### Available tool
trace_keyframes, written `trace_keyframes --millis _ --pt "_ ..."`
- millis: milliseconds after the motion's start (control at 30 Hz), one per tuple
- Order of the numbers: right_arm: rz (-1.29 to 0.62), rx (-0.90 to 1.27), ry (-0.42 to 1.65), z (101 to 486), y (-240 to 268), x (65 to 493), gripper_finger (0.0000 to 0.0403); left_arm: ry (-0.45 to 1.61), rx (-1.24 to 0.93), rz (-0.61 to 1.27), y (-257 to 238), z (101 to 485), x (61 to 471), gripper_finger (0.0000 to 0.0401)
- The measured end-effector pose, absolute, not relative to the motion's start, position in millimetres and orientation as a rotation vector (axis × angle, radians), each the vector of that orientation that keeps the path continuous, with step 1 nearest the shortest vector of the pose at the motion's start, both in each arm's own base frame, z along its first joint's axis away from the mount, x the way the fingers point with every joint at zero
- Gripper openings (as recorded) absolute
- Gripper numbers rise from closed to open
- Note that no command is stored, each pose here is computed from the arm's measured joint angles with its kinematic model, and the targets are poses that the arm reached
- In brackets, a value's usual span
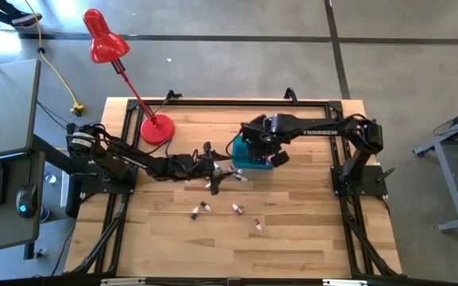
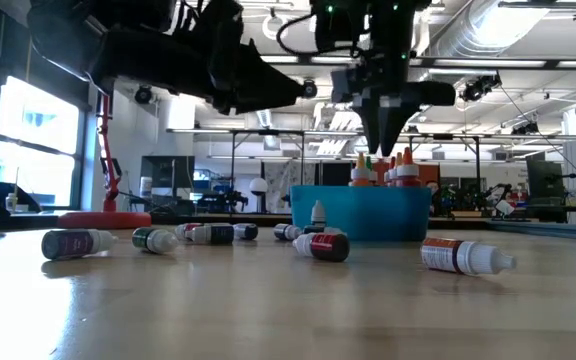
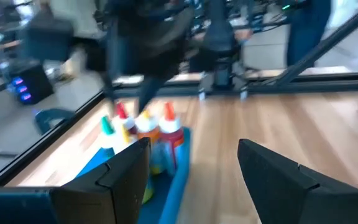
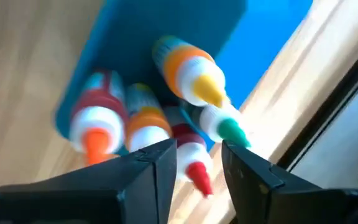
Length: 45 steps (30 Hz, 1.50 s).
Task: Pick & Place food coloring
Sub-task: Put the big yellow food coloring bottle into the blue bin
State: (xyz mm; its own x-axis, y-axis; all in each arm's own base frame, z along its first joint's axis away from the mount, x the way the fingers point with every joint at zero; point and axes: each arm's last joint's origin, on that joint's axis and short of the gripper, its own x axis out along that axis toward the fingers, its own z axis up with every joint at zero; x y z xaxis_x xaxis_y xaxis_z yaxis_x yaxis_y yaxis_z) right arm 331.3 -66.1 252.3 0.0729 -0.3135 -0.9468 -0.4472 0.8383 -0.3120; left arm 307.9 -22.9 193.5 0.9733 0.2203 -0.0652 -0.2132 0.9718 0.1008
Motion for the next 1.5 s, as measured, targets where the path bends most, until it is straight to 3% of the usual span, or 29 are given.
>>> trace_keyframes --millis 233,400,467,567,700,833,1133,1500 --pt "0.054 -0.682 1.518 269.9 -32.8 321.1 0.0088 0.136 0.100 0.302 -20.4 187.8 306.8 0.0197" --pt "-0.098 -0.664 1.424 296.7 -11.9 306.4 0.0029 0.133 0.098 0.305 -18.9 193.8 311.9 0.0113" --pt "-0.134 -0.571 1.374 309.5 -6.6 295.5 0.0008 0.166 0.085 0.317 -15.3 197.5 317.3 0.0068" --pt "-0.265 -0.365 1.279 327.2 -3.8 275.4 0.0010 0.235 0.037 0.305 -6.7 203.4 328.7 0.0012" --pt "-0.374 -0.197 1.128 325.5 -4.4 245.7 0.0003 0.361 -0.046 0.282 12.1 218.0 343.5 0.0020" --pt "-0.357 -0.084 0.911 297.4 0.3 225.4 0.0005 0.515 -0.062 0.289 33.5 218.7 352.4 0.0005" --pt "-0.429 -0.131 0.393 230.0 1.7 200.3 0.0002 0.595 -0.078 0.295 56.3 185.4 387.1 0.0001" --pt "-0.435 -0.179 0.318 199.1 -1.3 182.9 0.0002 0.632 -0.112 0.343 78.6 167.2 425.8 0.0000"
